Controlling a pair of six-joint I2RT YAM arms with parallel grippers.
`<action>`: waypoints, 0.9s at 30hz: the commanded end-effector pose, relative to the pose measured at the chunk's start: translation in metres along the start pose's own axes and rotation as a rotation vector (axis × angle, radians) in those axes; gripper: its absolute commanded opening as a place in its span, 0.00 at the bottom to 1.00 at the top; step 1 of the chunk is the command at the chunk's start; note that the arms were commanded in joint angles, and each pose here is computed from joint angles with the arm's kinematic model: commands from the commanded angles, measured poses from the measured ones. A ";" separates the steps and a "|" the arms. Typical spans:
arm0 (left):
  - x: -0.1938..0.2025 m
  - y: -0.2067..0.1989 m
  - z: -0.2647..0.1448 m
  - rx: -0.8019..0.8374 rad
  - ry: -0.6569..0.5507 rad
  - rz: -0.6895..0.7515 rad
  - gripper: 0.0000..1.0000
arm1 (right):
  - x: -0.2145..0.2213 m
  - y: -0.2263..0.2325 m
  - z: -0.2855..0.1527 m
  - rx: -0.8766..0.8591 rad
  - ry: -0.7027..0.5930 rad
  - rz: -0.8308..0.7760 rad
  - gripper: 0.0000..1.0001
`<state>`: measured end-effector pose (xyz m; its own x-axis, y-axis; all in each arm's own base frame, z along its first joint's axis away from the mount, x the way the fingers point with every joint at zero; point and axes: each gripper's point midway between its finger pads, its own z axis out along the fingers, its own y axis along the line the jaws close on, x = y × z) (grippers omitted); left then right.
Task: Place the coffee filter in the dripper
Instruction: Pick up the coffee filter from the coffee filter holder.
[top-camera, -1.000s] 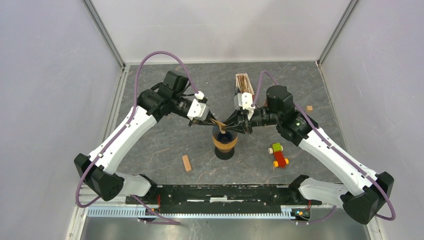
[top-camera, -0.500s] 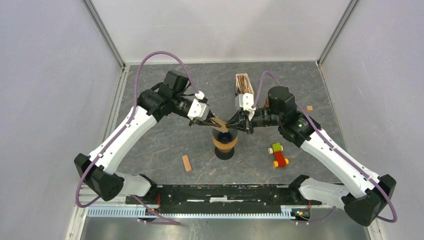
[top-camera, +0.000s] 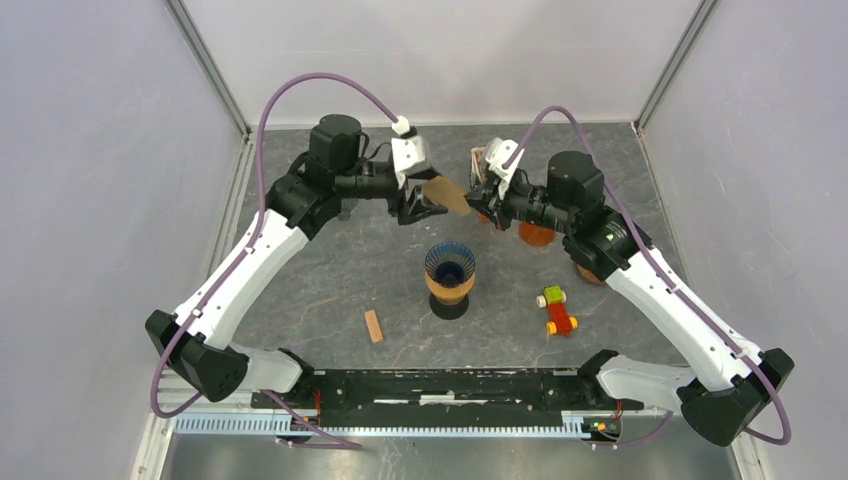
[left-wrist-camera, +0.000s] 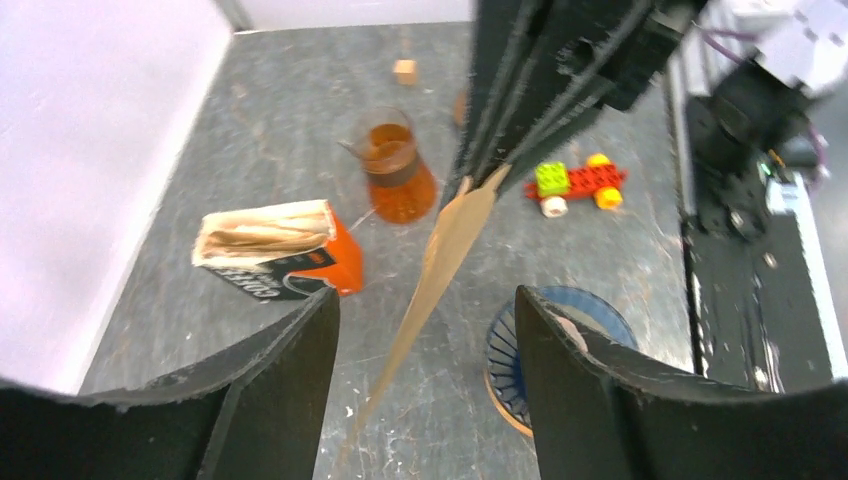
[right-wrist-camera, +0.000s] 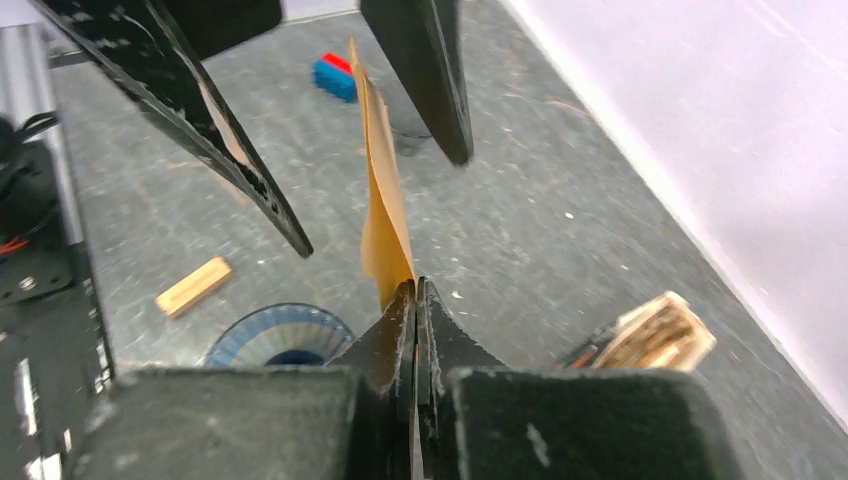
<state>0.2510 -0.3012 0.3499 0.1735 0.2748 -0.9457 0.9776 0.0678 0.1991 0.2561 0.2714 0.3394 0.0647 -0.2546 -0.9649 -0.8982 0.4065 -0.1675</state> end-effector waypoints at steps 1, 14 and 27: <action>-0.040 0.059 -0.017 -0.349 -0.088 -0.176 0.73 | -0.027 -0.048 -0.010 0.253 -0.032 0.032 0.00; -0.040 0.090 -0.007 -0.528 -0.253 -0.775 0.81 | -0.007 -0.096 0.002 0.521 0.018 0.231 0.00; -0.026 0.098 0.022 -0.496 -0.261 -1.056 0.71 | 0.018 -0.100 0.017 0.597 0.068 0.288 0.00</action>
<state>0.3420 -0.3148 0.3580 -0.6001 -0.2452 -0.7614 0.5374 0.5815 -0.6108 0.3463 0.2390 0.3217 -0.2156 -0.1599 -0.9633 -0.5268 0.8497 -0.0231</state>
